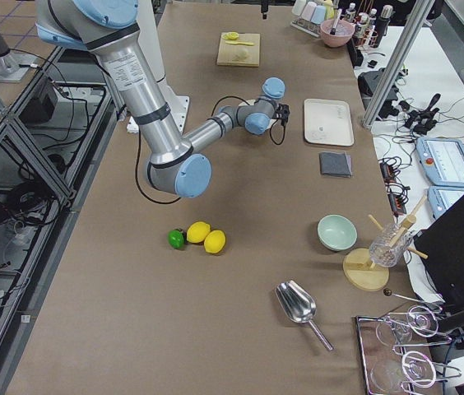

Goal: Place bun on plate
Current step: 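Slide the plate to table centre with the right gripper while left reaches for bun, then withdraw the right gripper while the left gripper grasps and lifts the cream bun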

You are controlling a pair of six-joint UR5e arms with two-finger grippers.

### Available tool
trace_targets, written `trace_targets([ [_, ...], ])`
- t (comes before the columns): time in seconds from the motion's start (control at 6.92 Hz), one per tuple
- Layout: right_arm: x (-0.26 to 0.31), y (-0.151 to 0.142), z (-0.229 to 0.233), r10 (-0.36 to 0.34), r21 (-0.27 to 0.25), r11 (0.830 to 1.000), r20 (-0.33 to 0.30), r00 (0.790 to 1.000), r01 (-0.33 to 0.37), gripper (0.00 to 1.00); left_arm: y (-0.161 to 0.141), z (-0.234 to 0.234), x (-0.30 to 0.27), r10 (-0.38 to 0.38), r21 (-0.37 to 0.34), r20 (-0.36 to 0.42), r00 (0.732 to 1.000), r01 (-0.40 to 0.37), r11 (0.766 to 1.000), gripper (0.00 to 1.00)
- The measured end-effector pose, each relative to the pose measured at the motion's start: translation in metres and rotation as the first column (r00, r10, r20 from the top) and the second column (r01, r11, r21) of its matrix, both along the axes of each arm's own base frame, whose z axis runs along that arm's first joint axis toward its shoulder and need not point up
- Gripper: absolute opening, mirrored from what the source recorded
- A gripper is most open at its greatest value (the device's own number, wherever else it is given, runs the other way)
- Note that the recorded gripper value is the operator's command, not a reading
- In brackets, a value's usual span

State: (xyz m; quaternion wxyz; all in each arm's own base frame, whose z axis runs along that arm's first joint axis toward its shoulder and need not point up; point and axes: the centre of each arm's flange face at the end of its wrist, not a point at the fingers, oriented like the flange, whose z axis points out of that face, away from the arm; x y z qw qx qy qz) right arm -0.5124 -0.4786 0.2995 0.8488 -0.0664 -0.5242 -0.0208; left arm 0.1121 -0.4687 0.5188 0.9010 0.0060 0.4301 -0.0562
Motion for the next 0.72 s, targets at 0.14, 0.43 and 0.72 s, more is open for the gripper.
trace_targets([
  [0.14, -0.019, 0.017, -0.007, -0.006, 0.003, 1.000, 0.001, 1.000, 0.006, 0.00, 0.013, 0.004, 0.036, -0.007, 0.003, 0.011, 1.000, 0.007, 1.000, 0.97],
  [0.43, -0.033, 0.030, -0.010, -0.007, 0.004, 1.000, -0.003, 1.000, 0.007, 0.00, 0.033, 0.011, 0.094, -0.018, -0.012, 0.012, 1.000, 0.018, 1.000, 0.95],
  [0.72, -0.035, 0.031, -0.011, -0.005, 0.006, 1.000, -0.004, 1.000, 0.005, 0.64, 0.052, 0.011, 0.140, -0.020, -0.018, 0.030, 0.999, 0.021, 1.000, 0.94],
])
